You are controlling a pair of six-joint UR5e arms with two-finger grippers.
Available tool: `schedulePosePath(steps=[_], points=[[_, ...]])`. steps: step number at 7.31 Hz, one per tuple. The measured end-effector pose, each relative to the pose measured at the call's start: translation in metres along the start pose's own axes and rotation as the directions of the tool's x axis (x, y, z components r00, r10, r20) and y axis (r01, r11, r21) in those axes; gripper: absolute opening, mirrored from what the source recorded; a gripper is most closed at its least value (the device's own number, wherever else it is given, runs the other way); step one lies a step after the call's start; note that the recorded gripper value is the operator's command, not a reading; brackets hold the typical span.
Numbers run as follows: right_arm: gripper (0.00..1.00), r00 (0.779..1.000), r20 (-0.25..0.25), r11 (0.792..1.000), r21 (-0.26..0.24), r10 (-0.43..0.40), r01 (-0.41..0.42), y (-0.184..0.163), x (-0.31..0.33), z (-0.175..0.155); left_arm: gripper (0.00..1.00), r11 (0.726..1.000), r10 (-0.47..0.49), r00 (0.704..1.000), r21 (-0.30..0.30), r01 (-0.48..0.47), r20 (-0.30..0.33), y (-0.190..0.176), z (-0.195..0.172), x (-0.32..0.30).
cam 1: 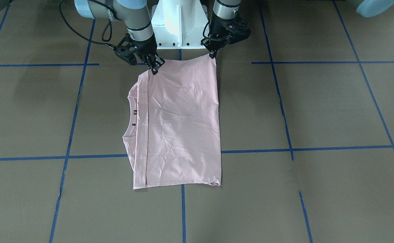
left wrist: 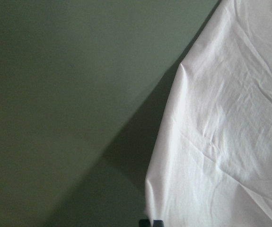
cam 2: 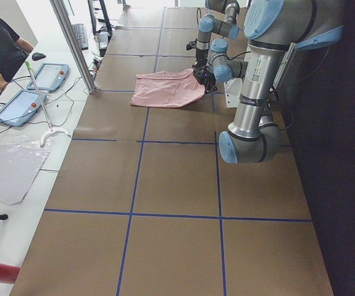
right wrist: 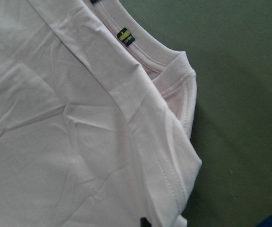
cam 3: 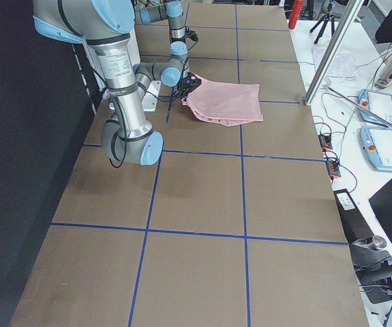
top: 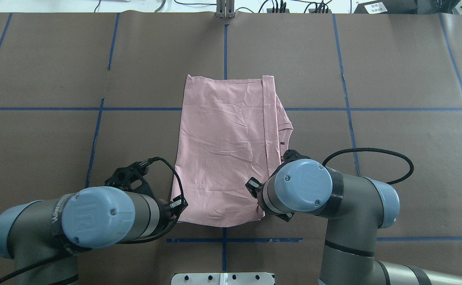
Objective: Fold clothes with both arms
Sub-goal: 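Lift the near edge with both grippers and fold it away from the robot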
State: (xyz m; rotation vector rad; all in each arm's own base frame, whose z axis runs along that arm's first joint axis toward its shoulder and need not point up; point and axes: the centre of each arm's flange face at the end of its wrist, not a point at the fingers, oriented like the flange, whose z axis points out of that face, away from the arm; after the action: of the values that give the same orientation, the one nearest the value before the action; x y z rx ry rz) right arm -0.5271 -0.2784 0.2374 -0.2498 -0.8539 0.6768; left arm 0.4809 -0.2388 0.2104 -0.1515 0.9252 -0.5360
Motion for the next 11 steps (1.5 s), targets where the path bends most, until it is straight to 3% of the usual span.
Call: schedulePosePath(steps=[2, 4, 8, 11], points=[[0.0, 0.999, -0.004, 0.998, -0.048, -0.039, 0.038, 0.029, 0.016, -0.006, 0.0, 0.999, 0.028, 1.0, -0.043, -0.028, 0.011, 0.02, -0.024, -0.023], [0.0, 0.999, 0.013, 0.997, -0.051, -0.051, 0.052, 0.033, 0.014, -0.007, 0.0, 0.998, 0.037, 0.999, -0.054, -0.037, 0.008, 0.026, -0.027, -0.024], [0.0, 0.991, 0.136, 1.0, 0.003, 0.012, -0.013, -0.031, -0.023, 0.002, 0.0, 0.994, -0.065, 0.997, 0.082, 0.069, -0.048, -0.056, -0.011, 0.031], [0.0, 0.989, 0.145, 0.999, 0.037, 0.034, -0.04, -0.058, -0.036, 0.008, 0.0, 0.985, -0.108, 0.99, 0.126, 0.119, -0.087, -0.098, 0.008, 0.048]])
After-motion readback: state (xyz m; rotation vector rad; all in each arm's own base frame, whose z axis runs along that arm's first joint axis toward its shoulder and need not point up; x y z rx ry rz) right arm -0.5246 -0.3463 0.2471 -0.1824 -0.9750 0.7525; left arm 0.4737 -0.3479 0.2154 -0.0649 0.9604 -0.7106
